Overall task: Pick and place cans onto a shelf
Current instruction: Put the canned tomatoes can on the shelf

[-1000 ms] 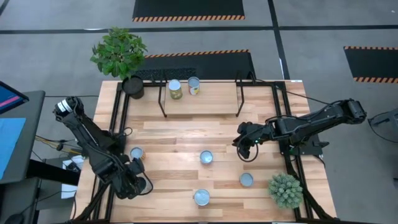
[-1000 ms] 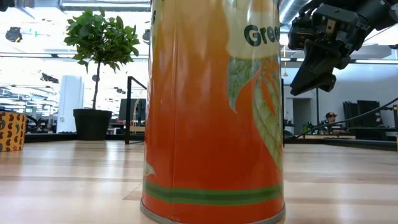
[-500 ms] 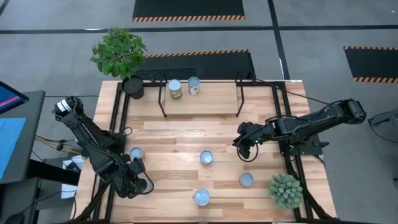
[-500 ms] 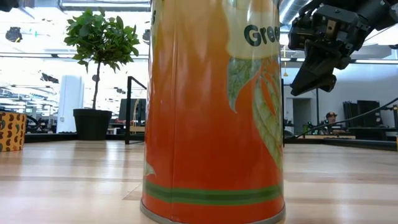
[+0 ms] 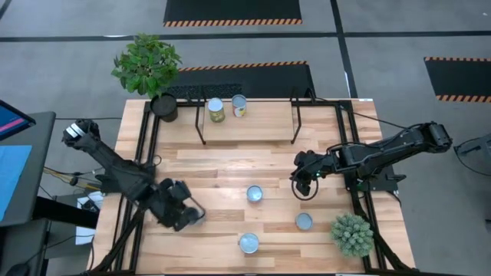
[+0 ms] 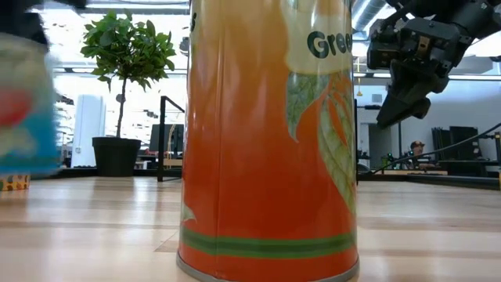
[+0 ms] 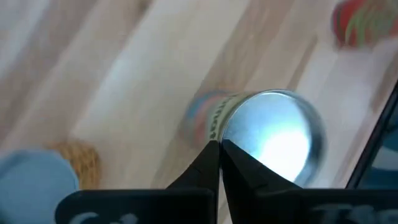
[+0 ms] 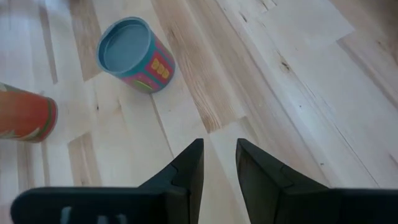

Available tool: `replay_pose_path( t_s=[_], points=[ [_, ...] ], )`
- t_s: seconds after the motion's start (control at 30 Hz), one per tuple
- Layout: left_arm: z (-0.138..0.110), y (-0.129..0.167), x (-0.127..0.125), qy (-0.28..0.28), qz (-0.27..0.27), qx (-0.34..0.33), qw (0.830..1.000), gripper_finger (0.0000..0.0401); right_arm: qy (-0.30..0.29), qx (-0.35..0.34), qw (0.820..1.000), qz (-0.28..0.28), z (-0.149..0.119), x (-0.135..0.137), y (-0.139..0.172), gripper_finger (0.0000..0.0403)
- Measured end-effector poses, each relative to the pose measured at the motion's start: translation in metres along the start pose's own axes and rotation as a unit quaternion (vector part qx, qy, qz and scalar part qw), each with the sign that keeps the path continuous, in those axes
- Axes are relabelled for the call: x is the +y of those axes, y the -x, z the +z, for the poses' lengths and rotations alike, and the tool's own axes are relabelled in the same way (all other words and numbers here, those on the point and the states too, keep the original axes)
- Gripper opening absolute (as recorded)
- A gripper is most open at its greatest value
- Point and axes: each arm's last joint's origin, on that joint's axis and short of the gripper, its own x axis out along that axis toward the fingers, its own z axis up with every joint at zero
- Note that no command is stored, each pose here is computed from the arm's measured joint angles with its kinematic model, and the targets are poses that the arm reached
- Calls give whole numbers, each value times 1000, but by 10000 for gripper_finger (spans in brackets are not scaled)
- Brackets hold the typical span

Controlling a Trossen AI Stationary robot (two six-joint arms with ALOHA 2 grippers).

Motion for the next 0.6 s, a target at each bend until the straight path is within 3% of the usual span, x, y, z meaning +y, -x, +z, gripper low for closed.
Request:
replay_pose_path(
  t_s=[0.27,0.6],
  points=[
    [71,13,15,0,6,-68,998,1,0,1,1000,-1,0,0,0,118],
    [163,28,77,8,63,-159,985,0,0,1,1000,-1,0,0,0,118]
  ],
)
